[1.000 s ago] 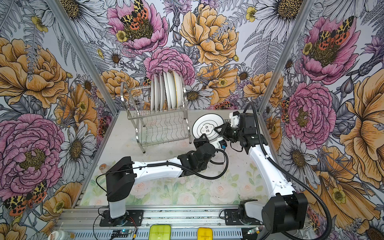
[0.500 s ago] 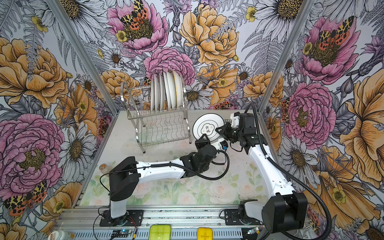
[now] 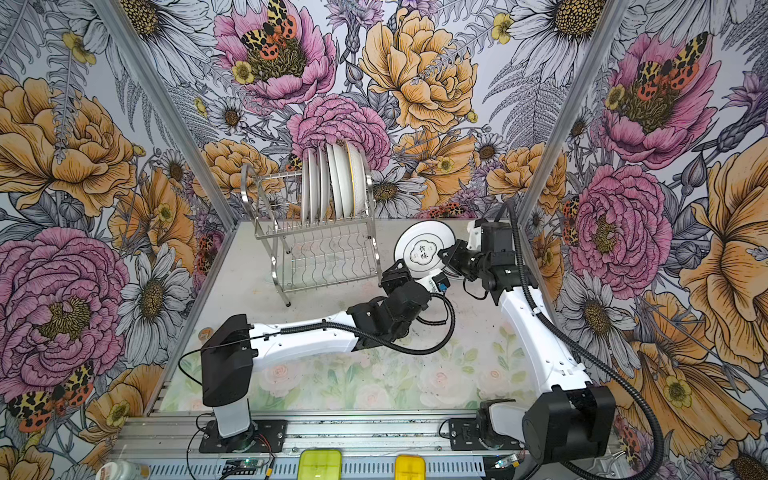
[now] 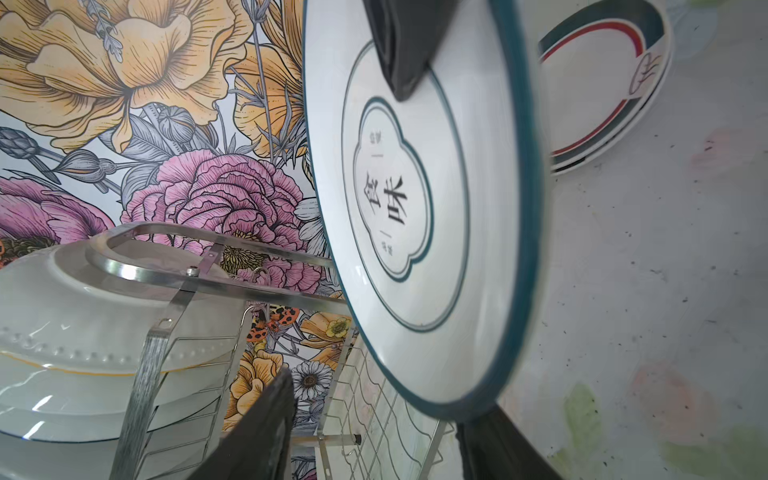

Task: Unload the plates from the dish rack
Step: 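Open the left gripper and return it to the rack while the right carries the plate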

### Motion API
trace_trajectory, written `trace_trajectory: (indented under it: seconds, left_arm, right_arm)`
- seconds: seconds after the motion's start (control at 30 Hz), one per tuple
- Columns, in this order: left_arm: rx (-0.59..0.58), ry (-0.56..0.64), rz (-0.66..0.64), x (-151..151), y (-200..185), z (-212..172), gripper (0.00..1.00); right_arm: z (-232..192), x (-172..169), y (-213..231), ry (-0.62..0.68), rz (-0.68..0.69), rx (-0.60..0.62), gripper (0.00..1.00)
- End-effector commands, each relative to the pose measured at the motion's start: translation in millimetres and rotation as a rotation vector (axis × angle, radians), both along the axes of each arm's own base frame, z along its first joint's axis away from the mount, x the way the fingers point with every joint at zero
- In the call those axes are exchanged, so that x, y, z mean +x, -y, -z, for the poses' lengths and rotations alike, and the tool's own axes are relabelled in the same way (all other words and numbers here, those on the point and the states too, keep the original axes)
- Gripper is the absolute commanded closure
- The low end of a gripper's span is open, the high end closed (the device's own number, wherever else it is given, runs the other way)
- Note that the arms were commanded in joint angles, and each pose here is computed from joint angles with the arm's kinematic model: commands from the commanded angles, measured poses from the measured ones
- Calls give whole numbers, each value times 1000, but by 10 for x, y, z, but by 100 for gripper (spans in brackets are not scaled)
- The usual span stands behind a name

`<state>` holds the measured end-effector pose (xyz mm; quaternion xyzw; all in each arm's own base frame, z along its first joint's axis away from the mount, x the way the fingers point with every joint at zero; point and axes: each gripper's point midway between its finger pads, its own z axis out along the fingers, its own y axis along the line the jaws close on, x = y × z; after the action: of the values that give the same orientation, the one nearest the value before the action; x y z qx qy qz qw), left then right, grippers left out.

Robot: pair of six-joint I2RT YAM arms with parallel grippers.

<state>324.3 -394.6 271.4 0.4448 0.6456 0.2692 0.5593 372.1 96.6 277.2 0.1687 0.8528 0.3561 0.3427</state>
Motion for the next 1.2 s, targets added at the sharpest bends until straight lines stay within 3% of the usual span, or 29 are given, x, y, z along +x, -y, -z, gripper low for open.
trace_trajectory:
  seconds: [0.0,0.07,0.13,0.37,0.5,0.67,0.97,1.17]
  left_arm:
    - [-158,-39,-26,27,-231,-398,36]
    - [-179,-57,-56,72,-352,-422,24]
    - [-204,-60,-82,108,-479,-452,20]
    - [-351,-106,-130,168,-941,-623,17]
    - [-498,-154,-152,187,-1283,-745,16]
    - [-683,-217,-170,187,-1687,-844,12]
    - [-900,-269,-243,203,-2172,-832,9]
    - [-970,-298,-274,215,-2326,-783,7]
  right_arm:
    - [-214,215,278,79,87,-45,100]
    - [-242,271,406,81,123,-44,100]
    - [-234,337,536,76,160,-50,100]
    - [-138,594,877,87,277,-55,100]
    - [16,736,1038,68,338,-54,100]
    - [337,906,1246,24,413,-44,100]
    - [1010,1166,1455,-78,503,-19,100]
    - [1365,1255,1509,-137,531,-23,100]
